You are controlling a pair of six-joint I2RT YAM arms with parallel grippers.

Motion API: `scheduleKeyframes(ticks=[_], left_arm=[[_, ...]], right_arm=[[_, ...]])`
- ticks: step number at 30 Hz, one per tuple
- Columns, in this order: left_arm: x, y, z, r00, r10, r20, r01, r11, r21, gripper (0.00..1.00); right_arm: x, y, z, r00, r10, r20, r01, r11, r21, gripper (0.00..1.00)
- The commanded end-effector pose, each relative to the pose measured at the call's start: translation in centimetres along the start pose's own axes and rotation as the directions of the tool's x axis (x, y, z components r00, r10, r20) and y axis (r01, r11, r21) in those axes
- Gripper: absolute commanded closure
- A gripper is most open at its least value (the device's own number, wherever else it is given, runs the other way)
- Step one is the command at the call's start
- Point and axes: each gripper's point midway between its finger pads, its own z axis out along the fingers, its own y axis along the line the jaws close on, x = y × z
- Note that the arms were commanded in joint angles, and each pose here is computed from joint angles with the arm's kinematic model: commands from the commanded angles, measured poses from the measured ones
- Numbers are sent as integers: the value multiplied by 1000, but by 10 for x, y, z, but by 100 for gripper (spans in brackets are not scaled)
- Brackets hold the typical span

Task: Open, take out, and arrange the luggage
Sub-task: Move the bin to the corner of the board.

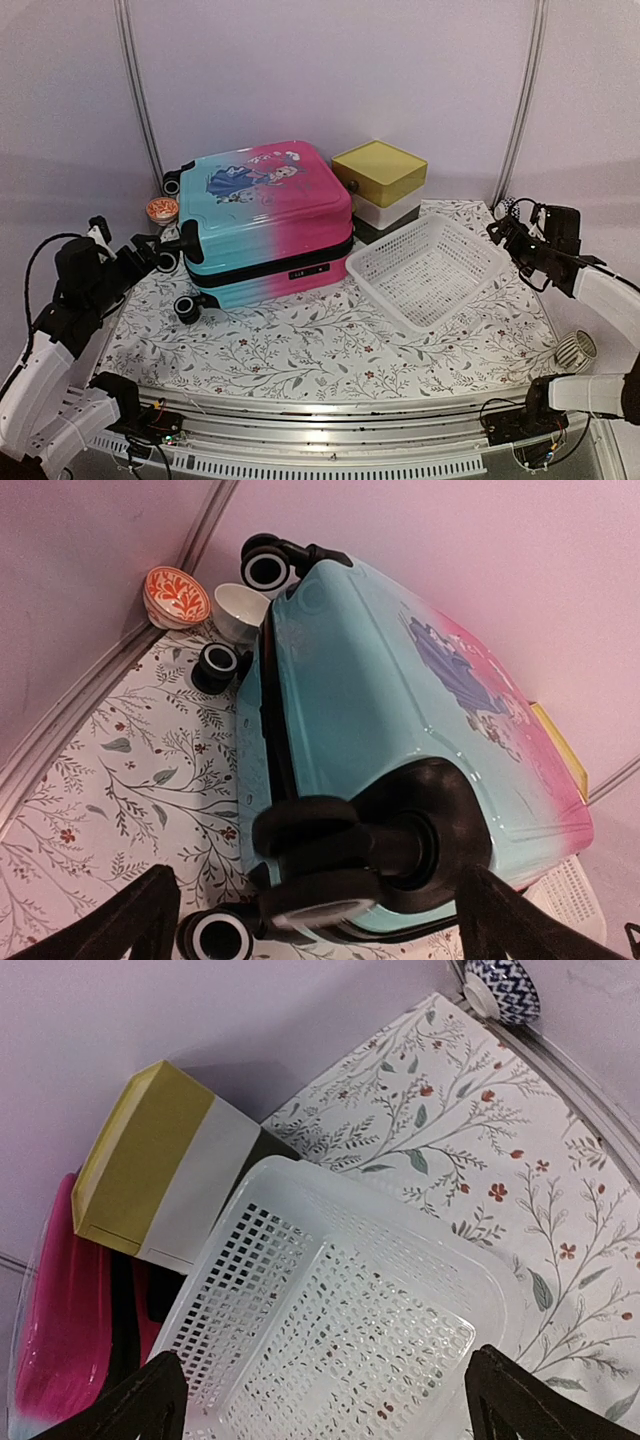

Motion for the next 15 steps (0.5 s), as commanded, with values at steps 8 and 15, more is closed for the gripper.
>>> scheduleKeyframes(ticks=[8,15], left_arm=[[-16,-48,-12,997,76,21,-79,973,217,2],[-6,-58,-6,993,119,-26,-108,957,270,2]], right_arm=[[28,-54,-2,978,196,-75,-158,922,354,1],[74,-38,-8,974,175,-145,-90,882,463,1]])
